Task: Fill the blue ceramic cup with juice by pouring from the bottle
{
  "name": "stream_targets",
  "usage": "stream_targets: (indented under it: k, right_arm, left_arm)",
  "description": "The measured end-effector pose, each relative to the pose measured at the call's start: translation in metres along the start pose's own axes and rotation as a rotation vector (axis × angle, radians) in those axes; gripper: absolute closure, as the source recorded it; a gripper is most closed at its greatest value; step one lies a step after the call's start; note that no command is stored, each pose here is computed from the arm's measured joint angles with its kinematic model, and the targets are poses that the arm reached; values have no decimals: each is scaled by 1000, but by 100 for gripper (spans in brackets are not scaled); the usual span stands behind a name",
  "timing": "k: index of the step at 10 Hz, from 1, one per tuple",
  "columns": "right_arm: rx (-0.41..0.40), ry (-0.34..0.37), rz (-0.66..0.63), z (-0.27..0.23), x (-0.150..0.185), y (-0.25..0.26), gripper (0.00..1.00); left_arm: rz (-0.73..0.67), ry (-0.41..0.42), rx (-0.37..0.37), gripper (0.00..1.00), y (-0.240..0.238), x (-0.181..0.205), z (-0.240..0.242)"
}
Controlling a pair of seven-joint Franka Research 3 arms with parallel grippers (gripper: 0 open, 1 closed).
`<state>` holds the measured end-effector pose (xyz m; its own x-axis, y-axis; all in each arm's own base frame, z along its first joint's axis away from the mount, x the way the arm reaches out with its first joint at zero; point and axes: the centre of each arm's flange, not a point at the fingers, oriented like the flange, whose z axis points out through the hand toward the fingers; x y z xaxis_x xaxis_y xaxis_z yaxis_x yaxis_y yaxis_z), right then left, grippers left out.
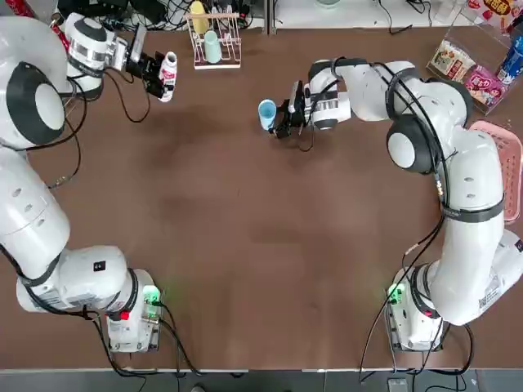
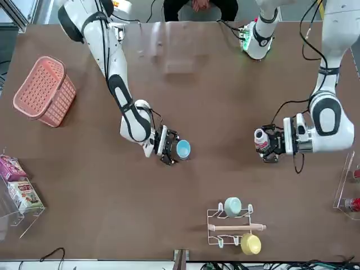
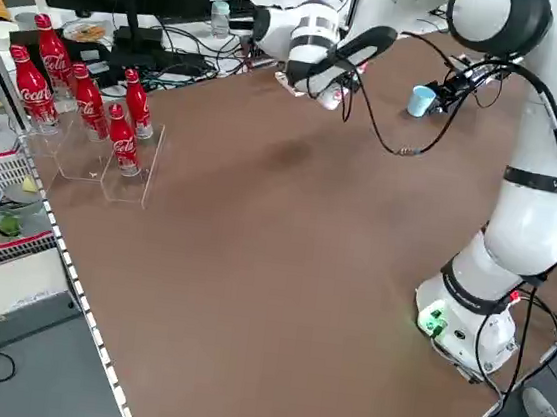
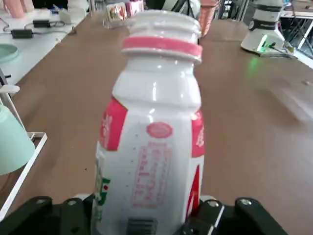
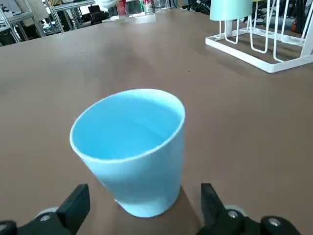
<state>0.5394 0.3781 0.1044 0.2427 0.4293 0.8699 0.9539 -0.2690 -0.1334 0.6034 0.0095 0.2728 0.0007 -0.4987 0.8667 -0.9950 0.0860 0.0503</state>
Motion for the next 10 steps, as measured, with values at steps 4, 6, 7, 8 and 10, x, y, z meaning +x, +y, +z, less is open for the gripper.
stream_targets:
  k: [4, 6, 7, 8, 10]
  right_arm:
    - [-7, 4, 6, -4, 0, 4, 0]
    - [-16, 3, 15, -15, -1, 7, 0]
    - [-17, 10, 18, -24, 0, 9, 0]
    - [-20, 19, 19, -33, 3, 11, 0]
    - [-39, 32, 16, -53, 8, 20, 0]
  left_arm:
    - [-59, 285, 46, 56, 27, -84, -55]
    - [-85, 388, 92, 56, 34, -127, -73]
    - [-99, 410, 112, 56, 35, -145, -83]
    - [-112, 428, 128, 56, 35, -163, -90]
    - [-130, 450, 152, 56, 35, -192, -96]
